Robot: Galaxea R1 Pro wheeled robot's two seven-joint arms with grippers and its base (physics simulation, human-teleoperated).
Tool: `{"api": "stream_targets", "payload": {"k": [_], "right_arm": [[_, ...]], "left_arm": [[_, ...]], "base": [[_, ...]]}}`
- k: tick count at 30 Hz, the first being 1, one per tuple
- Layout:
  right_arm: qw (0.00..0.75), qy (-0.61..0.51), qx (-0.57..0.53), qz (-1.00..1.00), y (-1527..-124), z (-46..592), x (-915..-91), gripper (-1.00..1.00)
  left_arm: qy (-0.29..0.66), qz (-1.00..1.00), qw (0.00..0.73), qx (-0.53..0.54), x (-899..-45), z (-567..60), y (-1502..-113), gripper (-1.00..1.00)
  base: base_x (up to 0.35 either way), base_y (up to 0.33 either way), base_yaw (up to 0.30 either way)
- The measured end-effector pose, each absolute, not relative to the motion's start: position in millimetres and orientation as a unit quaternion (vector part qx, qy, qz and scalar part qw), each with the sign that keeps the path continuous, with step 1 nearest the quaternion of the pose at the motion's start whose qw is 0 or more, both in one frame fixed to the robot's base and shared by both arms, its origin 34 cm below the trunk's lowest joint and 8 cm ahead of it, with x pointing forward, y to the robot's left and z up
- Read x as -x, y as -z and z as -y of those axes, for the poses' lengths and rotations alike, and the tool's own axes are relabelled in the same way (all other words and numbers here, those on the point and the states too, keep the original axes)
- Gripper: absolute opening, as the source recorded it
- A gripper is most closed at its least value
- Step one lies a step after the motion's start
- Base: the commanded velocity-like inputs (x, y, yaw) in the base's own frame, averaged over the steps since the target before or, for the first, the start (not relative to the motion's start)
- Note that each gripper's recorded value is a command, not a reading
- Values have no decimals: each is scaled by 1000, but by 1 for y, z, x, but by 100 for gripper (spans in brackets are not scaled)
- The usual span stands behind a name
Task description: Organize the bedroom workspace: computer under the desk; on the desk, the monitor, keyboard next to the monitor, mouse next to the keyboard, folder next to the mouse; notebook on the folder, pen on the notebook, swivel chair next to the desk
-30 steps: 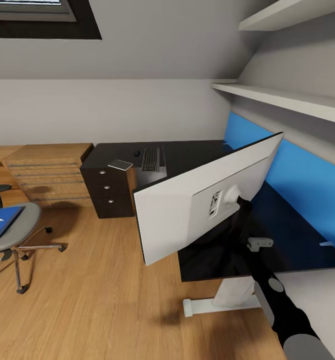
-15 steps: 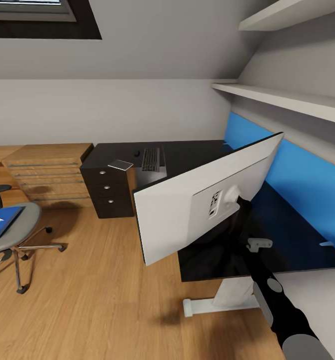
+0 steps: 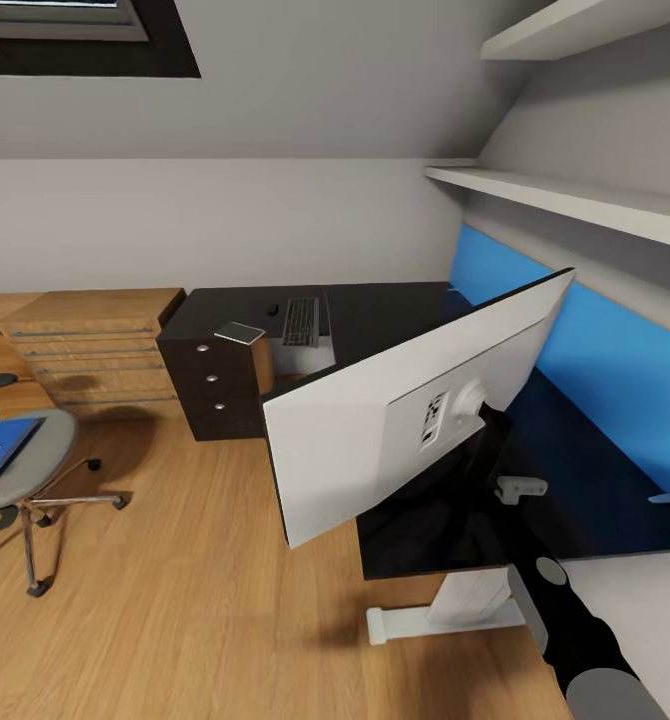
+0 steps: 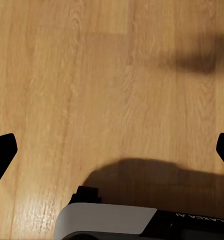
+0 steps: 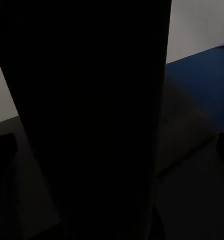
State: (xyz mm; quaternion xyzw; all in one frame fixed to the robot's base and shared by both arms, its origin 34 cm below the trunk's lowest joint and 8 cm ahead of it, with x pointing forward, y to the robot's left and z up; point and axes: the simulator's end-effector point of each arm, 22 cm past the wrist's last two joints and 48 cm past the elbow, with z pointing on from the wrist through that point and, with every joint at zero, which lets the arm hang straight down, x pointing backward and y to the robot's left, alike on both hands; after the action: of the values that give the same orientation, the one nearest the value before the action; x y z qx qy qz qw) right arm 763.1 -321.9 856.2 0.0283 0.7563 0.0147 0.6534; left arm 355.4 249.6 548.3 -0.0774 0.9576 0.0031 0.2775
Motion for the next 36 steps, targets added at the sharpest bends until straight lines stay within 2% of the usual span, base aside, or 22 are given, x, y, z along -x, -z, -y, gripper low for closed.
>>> {"api": "stream_targets", "payload": {"k": [28, 29, 36], "right_arm": [[654, -13, -29, -756, -857, 324, -763, 100], [654, -13, -29, -756, -857, 324, -763, -100], [655, -12, -32, -755, -857, 326, -763, -100]], "left_arm": [[-3, -958, 277, 78, -355, -250, -548, 100], [-3, -958, 277, 78, -355, -250, -548, 100], [-3, -958, 277, 77, -355, -249, -548, 100]], "base": [[13, 0, 0], [0, 0, 0], [0, 0, 0]]}}
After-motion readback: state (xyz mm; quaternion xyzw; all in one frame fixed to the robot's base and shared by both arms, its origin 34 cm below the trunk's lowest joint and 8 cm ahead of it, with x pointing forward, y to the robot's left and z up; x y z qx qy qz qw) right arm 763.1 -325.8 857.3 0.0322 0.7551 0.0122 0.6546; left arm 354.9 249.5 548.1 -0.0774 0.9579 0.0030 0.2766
